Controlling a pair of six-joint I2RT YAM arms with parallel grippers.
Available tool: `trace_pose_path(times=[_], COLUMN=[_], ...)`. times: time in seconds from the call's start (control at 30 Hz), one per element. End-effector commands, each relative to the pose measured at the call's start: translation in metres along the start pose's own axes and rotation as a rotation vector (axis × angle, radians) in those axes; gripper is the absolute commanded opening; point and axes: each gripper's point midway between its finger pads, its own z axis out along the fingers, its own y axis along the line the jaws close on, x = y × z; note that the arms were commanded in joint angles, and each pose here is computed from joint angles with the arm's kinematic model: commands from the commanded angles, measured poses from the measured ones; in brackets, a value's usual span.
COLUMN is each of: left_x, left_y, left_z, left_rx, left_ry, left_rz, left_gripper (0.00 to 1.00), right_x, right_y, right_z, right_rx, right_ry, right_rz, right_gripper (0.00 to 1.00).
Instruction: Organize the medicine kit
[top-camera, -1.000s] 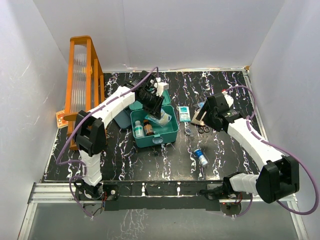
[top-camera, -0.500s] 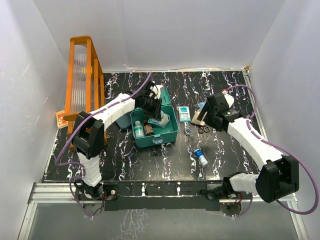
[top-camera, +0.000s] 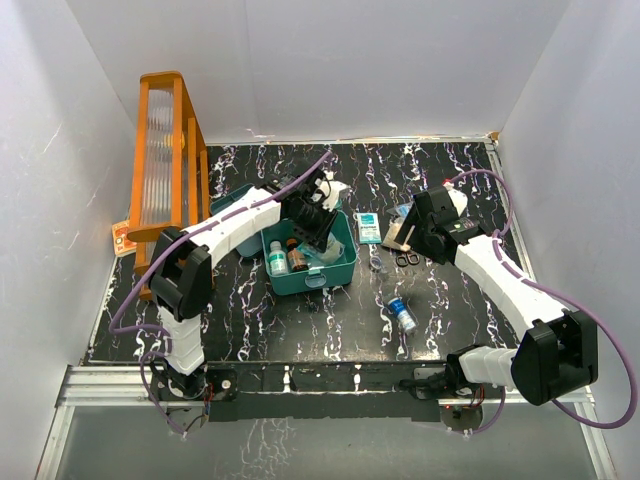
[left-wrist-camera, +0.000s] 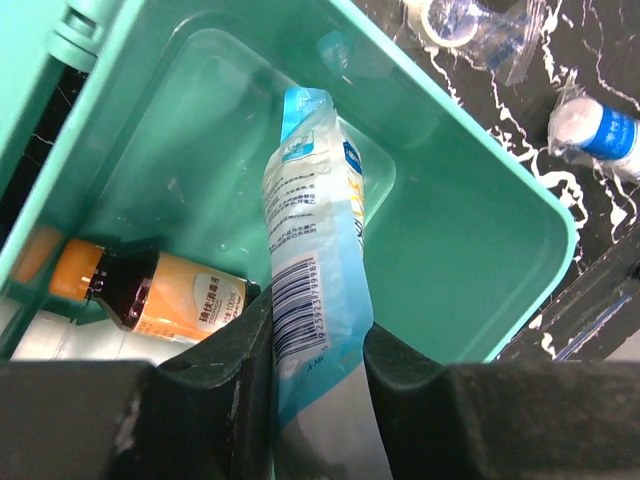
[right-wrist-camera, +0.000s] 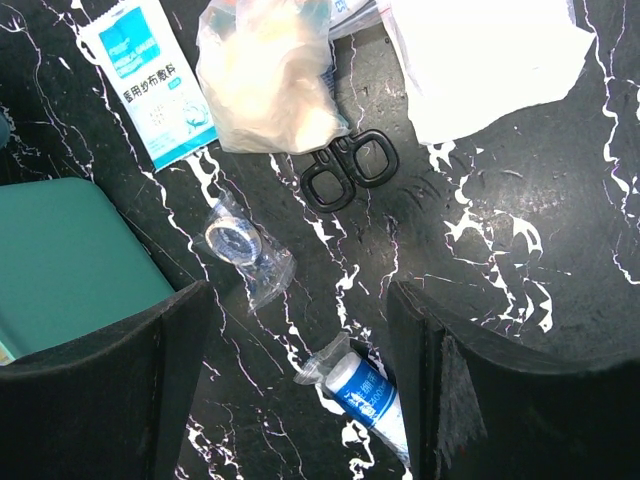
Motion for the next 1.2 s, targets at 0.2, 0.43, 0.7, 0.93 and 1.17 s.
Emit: trace_pose_path(times=[0.2, 0.43, 0.7, 0.93, 1.17], left_x=[0.005, 0.008, -0.025, -0.047, -0.032], left_y=[-0.022, -0.024, 0.004, 0.004, -0.010], left_z=[-0.018, -0.008, -0.008, -0.034, -0.030], left_rx=[0.088, 0.098, -0.096, -0.156, -0.085], left_ry=[0.034, 0.098, 0.026, -0.117, -0.248], left_rz=[0.107, 0.161, 0.215, 0.198, 0.060], left_gripper=[0.25, 0.32, 0.34, 0.47, 0.33], right_x=[-0.020, -0.022, -0.020, -0.020, -0.019], right_y=[0.006, 0.006, 0.008, 0.010, 0.009], right_z=[-0.011, -0.012, -0.010, -0.009, -0.007], right_rx=[-0.023, -0.021, -0.029, -0.035, -0.031], right_ry=[-0.066, -0.076, -0.060, -0.058, -0.056], right_rz=[0.005, -0.001, -0.010, -0.008, -0.008], right_gripper=[0.68, 0.68, 0.68, 0.67, 0.67])
